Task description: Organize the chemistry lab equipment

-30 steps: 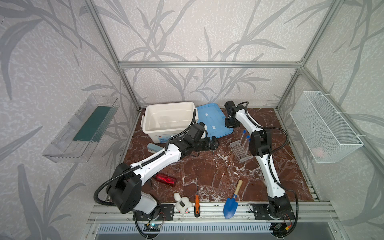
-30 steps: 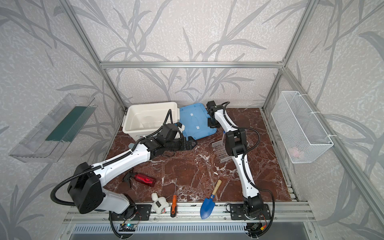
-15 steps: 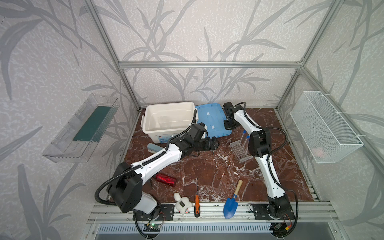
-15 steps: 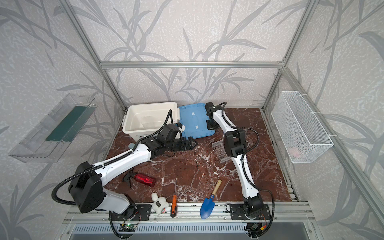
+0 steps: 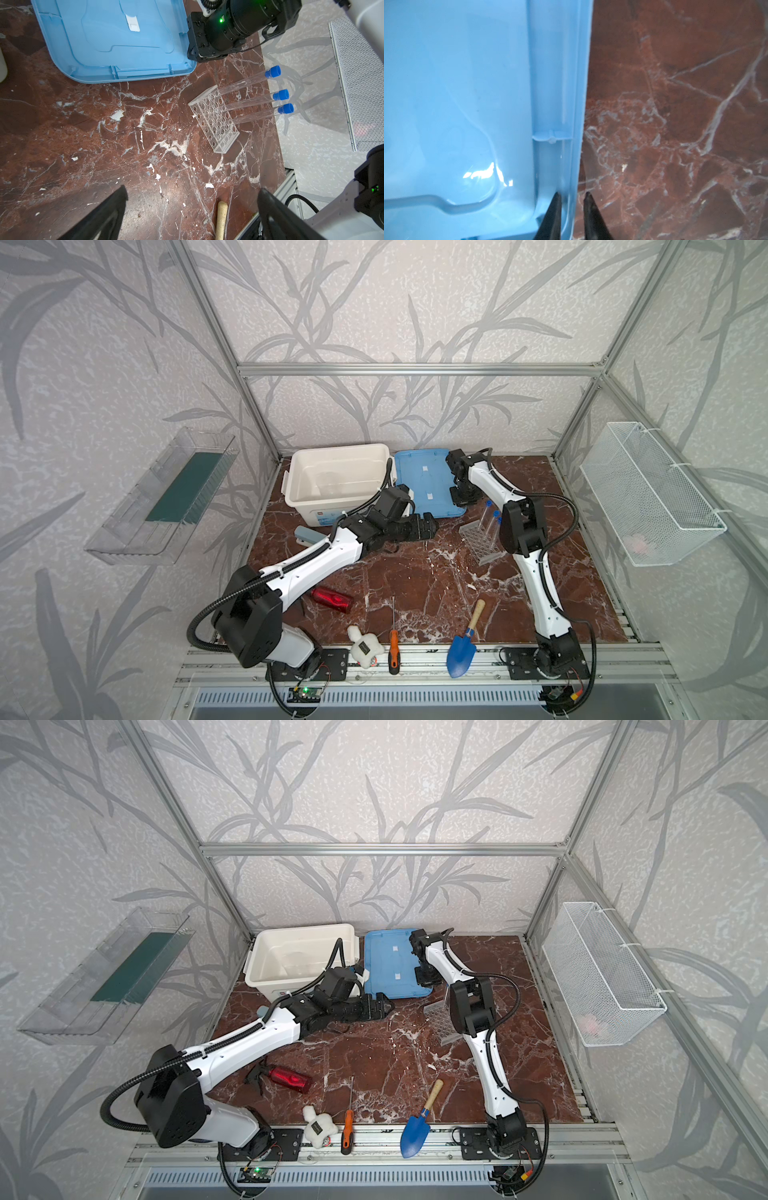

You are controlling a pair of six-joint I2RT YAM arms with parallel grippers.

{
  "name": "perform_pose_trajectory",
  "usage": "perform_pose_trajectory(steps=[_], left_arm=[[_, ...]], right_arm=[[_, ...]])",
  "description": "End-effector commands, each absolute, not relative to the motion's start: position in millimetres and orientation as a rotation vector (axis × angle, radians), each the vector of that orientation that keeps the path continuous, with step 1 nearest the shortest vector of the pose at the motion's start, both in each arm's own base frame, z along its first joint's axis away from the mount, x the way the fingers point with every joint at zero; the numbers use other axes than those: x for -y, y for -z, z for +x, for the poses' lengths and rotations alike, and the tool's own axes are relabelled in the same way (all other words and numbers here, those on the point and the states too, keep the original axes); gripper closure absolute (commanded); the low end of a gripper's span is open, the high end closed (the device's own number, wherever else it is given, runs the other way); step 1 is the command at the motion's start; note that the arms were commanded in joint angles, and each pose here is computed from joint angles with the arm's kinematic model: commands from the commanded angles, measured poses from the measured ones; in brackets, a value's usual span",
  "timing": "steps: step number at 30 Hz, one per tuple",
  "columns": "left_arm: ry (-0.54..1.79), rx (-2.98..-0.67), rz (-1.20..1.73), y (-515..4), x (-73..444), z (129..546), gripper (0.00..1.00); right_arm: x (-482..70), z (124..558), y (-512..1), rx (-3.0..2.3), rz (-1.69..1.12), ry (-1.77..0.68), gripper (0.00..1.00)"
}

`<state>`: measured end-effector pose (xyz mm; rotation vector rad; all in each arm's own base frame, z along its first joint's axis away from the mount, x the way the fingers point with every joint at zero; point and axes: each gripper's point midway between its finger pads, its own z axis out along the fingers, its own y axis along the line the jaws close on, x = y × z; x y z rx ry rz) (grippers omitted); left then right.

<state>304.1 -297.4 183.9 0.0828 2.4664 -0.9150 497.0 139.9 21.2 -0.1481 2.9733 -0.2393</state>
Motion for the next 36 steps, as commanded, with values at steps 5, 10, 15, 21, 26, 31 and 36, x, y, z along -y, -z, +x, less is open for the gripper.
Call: perform_pose_trajectory(steps=[5,10,15,21,26,31,36], left_arm=[[0.924,-2.415,0.090,-200.1,296.5,304.1,0.01],[0.904,-2.412,0.100,-201.3,293.7,303.9,0.01],[0.860,-2.406,0.117,-208.1,288.3,304.7,0.01],[0.822,-2.387,0.124,-215.4,282.7,306.3,0.01],[0.837,-2.365,0.117,-223.1,281.2,305.9,0.01],[0.823,-2.331,0.105,-229.9,275.1,306.4,0.01],[0.856,-2.282,0.087,-240.1,269.6,304.4,0.01]], right_arm=[[-151.6,496.0,-19.9,-2.996,-0.209,0.152,0.85],[-157.9,500.1,-38.8,-2.959,-0.215,0.093,1.00],[-159.1,503.7,-82.9,-2.866,-0.192,0.072,1.00],[-157.2,500.1,-137.9,-2.728,-0.142,0.056,1.00],[-152.2,491.0,-172.1,-2.649,-0.096,0.031,1.00],[-148.1,475.4,-196.0,-2.600,-0.073,-0.008,1.00],[-135.7,453.4,-220.6,-2.548,-0.050,-0.003,1.00]])
